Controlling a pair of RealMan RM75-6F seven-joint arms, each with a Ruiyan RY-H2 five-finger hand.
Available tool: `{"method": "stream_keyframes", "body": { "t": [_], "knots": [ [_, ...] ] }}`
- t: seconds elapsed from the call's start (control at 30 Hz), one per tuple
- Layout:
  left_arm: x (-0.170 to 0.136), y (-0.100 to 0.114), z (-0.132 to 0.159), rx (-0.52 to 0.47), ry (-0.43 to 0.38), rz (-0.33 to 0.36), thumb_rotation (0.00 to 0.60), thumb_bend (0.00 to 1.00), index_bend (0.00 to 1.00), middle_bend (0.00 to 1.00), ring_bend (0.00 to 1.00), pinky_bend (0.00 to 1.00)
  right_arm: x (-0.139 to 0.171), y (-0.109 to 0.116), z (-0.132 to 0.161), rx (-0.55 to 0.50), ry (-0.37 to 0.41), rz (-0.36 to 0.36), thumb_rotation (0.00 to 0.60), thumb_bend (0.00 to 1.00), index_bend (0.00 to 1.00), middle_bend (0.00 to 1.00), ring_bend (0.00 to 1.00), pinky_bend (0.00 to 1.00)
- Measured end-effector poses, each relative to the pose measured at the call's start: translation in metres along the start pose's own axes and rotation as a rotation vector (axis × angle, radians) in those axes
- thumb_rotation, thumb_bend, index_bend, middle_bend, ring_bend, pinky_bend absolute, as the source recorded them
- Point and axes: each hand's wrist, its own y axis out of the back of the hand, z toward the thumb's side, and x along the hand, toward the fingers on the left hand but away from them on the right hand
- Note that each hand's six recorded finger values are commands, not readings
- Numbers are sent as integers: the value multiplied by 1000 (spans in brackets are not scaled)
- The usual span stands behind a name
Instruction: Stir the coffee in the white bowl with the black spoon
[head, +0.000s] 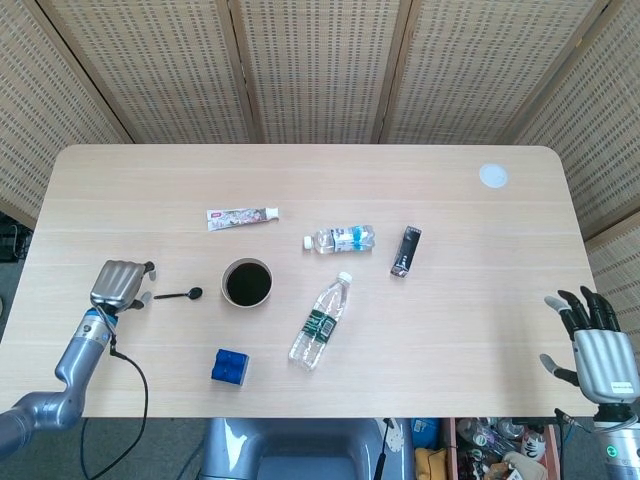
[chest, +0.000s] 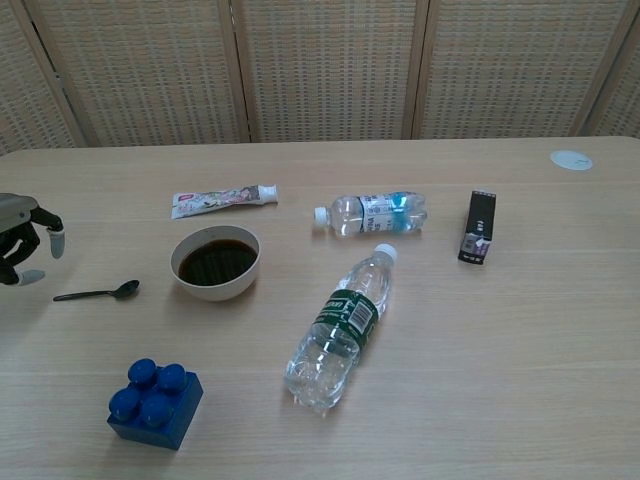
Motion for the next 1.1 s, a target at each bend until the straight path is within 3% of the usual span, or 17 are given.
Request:
{"method": "stream_keyframes", "body": {
  "t": [0.6,1.1],
  "knots": [
    [8,-28,9,-40,35,-40,600,346,506,783,717,732,2,-1,-4,2,-12,6,600,256,251,236,70,142],
    [16,-35,20,-60,38,-44,600,345,512,783,717,732,4,-3,-8,4,-27,16,600,256,251,237,70,142]
  ]
}}
